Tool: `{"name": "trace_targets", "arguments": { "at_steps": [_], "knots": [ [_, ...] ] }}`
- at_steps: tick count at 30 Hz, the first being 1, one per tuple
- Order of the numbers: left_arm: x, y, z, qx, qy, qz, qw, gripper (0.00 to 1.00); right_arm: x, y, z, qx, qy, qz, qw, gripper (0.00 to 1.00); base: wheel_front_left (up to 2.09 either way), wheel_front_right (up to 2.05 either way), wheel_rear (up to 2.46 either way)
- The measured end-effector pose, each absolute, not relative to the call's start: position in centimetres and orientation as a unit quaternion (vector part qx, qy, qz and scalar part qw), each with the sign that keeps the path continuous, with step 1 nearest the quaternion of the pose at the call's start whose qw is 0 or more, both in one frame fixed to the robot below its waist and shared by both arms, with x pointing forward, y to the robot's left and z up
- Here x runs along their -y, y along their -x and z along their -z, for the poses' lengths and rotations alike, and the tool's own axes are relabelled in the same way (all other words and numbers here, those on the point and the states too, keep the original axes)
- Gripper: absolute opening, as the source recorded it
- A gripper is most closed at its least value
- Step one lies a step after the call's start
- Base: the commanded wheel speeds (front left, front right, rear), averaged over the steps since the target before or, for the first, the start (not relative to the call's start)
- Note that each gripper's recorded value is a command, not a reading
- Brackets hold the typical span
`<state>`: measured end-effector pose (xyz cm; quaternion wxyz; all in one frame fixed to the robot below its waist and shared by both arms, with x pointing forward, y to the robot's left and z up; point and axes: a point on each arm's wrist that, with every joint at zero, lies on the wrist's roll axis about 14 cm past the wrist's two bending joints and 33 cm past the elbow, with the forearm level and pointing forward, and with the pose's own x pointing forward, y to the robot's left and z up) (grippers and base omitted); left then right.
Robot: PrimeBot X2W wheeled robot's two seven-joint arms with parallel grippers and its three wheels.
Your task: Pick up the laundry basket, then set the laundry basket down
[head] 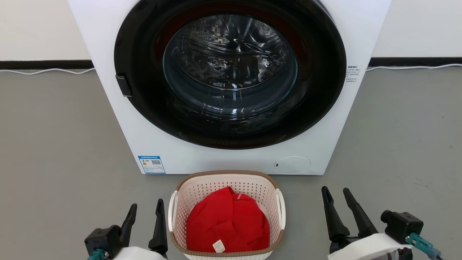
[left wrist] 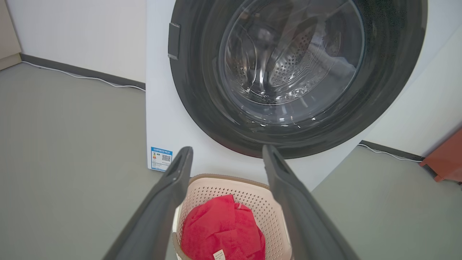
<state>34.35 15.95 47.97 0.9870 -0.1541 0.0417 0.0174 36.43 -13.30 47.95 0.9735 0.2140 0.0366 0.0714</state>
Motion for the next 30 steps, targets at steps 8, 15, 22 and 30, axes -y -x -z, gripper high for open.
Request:
{"name": "trace_targets", "arguments": {
  "at_steps": [8,15,22,30],
  "knots": [
    [-15.5,-34.0,-48.3,-0.027,0.109,-0.010,0.994,1.00,13.2,-36.5,-48.4,-0.023,-0.171,-0.080,0.982,1.00,0.00,0.00,0.00],
    [-14.9,-34.1,-49.0,-0.008,0.066,0.002,0.998,1.00,13.1,-36.6,-48.7,-0.012,-0.132,-0.088,0.987,1.00,0.00,0.00,0.00],
    [-14.4,-34.1,-49.8,0.014,0.025,0.012,1.000,1.00,12.6,-36.6,-49.0,-0.001,-0.090,-0.101,0.991,1.00,0.00,0.00,0.00],
    [-13.7,-34.0,-50.9,0.044,-0.022,0.022,0.999,1.00,11.8,-36.5,-49.2,0.010,-0.048,-0.118,0.992,1.00,0.00,0.00,0.00]
  ]
}}
